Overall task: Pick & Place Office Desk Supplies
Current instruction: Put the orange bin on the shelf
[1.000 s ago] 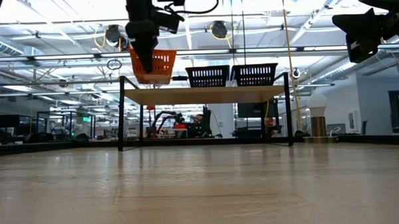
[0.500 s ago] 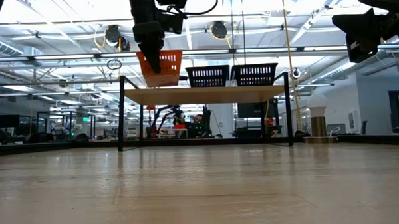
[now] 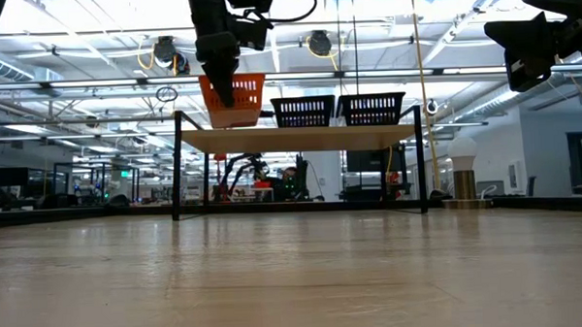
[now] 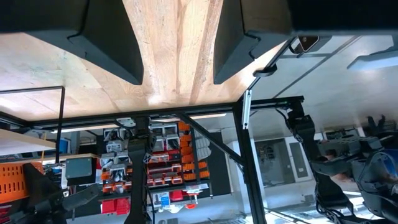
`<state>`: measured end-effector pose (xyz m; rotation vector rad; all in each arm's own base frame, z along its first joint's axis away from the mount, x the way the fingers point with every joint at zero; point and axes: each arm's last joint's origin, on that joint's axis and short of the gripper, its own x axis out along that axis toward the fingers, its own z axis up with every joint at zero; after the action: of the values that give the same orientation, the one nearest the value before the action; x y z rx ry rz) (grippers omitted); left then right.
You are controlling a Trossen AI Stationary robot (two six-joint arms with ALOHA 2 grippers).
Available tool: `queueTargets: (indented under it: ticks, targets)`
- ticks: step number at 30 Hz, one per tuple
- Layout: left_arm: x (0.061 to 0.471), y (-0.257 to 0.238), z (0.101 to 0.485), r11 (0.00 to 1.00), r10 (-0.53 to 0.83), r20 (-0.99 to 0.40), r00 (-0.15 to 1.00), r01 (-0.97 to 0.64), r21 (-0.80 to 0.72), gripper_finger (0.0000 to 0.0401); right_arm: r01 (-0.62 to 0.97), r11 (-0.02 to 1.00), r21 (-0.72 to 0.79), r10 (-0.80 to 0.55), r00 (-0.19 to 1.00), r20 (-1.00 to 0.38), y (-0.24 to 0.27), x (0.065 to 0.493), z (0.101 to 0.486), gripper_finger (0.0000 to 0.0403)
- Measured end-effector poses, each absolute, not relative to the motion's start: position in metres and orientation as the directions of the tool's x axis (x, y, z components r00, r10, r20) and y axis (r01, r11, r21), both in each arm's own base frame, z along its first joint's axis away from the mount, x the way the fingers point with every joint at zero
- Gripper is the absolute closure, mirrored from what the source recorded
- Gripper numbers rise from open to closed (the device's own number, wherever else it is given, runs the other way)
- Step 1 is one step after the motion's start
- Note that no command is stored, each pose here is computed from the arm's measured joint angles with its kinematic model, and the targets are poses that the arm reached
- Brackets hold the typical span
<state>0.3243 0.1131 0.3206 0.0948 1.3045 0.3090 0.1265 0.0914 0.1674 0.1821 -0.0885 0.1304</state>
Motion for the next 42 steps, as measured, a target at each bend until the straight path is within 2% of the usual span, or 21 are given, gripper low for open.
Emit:
queueTargets:
  ticks: [37,42]
  targets:
    - [0.3271,0.1176,0.3147,0.963,0.241,-0.943,0.228,-0.179,0.203,0.0389,-0.138,0.974,0.178,0.121,0.988,0.099,0.0914,0.1265,0.1674,0.0218]
    - [0.3236,0.1167,0.3135,0.973,0.191,-0.959,0.207,-0.167,0.158,0.0389,-0.137,0.974,0.178,0.121,0.988,0.099,0.0914,0.1265,0.1674,0.0218]
